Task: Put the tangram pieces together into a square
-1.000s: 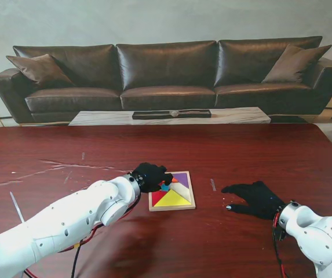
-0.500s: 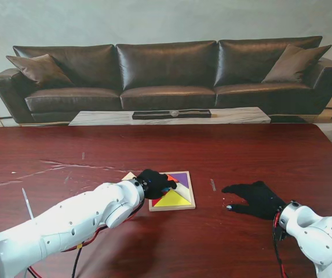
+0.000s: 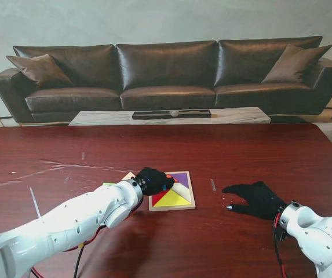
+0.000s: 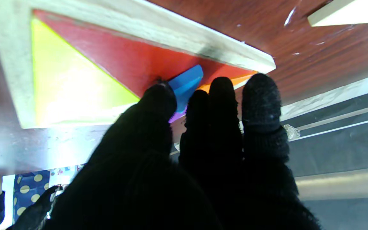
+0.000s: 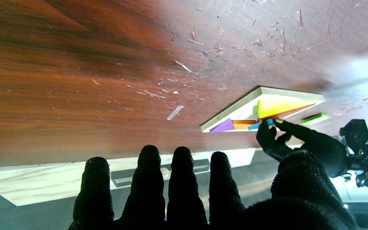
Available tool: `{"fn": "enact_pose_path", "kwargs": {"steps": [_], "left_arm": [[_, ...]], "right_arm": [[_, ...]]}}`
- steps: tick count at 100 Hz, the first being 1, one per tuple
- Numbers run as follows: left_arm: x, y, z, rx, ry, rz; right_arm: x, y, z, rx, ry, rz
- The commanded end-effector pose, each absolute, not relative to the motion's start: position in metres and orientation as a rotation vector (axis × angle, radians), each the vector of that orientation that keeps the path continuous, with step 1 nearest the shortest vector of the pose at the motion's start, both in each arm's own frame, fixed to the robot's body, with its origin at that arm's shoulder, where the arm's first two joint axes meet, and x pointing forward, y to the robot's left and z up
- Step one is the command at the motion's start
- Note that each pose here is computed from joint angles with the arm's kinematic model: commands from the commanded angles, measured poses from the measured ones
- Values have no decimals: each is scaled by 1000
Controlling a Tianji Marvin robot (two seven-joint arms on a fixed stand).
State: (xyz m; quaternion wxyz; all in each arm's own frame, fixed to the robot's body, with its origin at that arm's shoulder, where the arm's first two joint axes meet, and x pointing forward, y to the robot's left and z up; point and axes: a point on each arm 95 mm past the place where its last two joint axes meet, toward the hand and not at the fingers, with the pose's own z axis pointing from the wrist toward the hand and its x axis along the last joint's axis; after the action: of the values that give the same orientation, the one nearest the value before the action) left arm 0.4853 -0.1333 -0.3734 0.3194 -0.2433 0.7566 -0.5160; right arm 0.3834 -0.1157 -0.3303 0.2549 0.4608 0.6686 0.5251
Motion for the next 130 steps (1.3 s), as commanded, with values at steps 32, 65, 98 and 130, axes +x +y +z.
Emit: {"fn": "enact_pose_path", "kwargs": {"steps": [32,65,98,130], "left_arm": [[490,-154,-373,-633,2001,-1436],[494,-168,-371,-595,2031,-1466],[495,-166,-370,-599,2033,-1440],[497,-160,-368,-615,2042,-1390]], "right_arm": [[380,-115,-332,1256,1824,1419],[380,-117,-332,1255,1821,1416],[380,-117,-332,1256,1823,1411],[380,-117,-332,1254,1823,1409]]}}
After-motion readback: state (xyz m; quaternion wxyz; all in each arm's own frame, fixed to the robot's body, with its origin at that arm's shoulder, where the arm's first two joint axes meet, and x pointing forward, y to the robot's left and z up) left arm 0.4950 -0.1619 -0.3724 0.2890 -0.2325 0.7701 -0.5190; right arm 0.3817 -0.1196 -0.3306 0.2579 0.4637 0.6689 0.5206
